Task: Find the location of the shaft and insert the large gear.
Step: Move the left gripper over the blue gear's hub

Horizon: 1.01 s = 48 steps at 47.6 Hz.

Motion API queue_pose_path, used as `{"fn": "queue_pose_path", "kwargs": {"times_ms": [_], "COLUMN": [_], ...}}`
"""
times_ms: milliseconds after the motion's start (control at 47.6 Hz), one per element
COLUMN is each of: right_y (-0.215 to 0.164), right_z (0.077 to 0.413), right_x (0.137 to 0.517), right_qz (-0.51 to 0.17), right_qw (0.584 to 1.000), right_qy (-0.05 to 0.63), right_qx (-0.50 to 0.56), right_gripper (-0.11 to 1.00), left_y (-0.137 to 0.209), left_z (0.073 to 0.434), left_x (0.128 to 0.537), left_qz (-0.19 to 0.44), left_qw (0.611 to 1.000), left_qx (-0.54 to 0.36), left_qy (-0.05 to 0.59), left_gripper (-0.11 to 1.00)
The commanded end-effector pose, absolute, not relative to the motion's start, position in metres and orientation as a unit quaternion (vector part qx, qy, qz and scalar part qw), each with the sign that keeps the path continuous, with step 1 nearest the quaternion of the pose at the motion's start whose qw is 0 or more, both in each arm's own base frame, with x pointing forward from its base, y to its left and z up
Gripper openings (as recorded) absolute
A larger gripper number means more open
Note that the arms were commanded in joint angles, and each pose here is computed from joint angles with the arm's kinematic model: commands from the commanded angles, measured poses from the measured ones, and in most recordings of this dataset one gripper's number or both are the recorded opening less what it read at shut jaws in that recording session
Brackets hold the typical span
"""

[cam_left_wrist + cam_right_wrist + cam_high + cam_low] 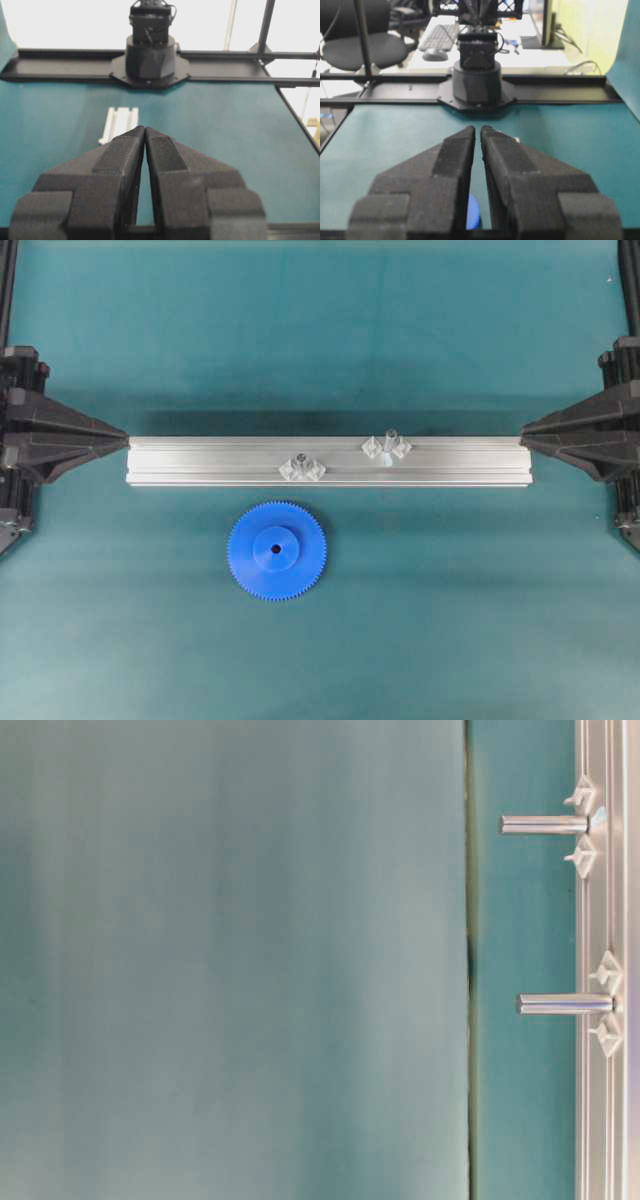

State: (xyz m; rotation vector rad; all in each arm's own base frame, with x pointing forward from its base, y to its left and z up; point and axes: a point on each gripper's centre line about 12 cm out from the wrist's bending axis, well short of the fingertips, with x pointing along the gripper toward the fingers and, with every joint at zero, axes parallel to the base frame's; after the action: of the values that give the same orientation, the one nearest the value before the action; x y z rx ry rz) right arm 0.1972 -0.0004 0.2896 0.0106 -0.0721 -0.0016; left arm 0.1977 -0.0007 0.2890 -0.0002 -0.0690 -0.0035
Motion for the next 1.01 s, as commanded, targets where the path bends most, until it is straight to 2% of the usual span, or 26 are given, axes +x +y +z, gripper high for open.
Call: {"fn": "queue_pose_path", "kwargs": {"times_ms": [0,63,168,252,694,988], "right_y": [-0.001,-0.002,-0.003,-0.002,-0.003,-0.006], "right_z": [0.291,0.288,0.279,0.276,0.254,0.245], "right_x": [0.2,0.199,0.198,0.198,0.195,0.193], "right_qz": [-0.004,-0.007,-0.008,-0.008,-0.014,-0.023], "right_qw": [0.999,0.999,0.999,0.999,0.993,0.988], "right_qy": [-0.038,-0.032,-0.009,0.007,0.104,0.14], "right_qx": [0.004,0.016,0.035,0.047,0.055,0.056], "right_gripper": [0.16,0.16,0.04,0.01,0.01,0.01], "left_y": [-0.004,-0.005,-0.005,-0.006,-0.009,-0.019], "left_z": [0.295,0.293,0.294,0.294,0.272,0.25], "left_x": [0.2,0.2,0.2,0.201,0.239,0.271], "left_qz": [-0.012,-0.014,-0.015,-0.016,-0.017,-0.034], "left_qw": [0.999,0.999,0.998,0.999,0.994,0.983], "left_qx": [-0.011,-0.024,-0.039,-0.037,-0.015,0.005], "left_qy": [-0.041,-0.039,-0.039,-0.035,0.111,0.178], "left_gripper": [0.11,0.14,0.01,0.0,0.0,0.0]}}
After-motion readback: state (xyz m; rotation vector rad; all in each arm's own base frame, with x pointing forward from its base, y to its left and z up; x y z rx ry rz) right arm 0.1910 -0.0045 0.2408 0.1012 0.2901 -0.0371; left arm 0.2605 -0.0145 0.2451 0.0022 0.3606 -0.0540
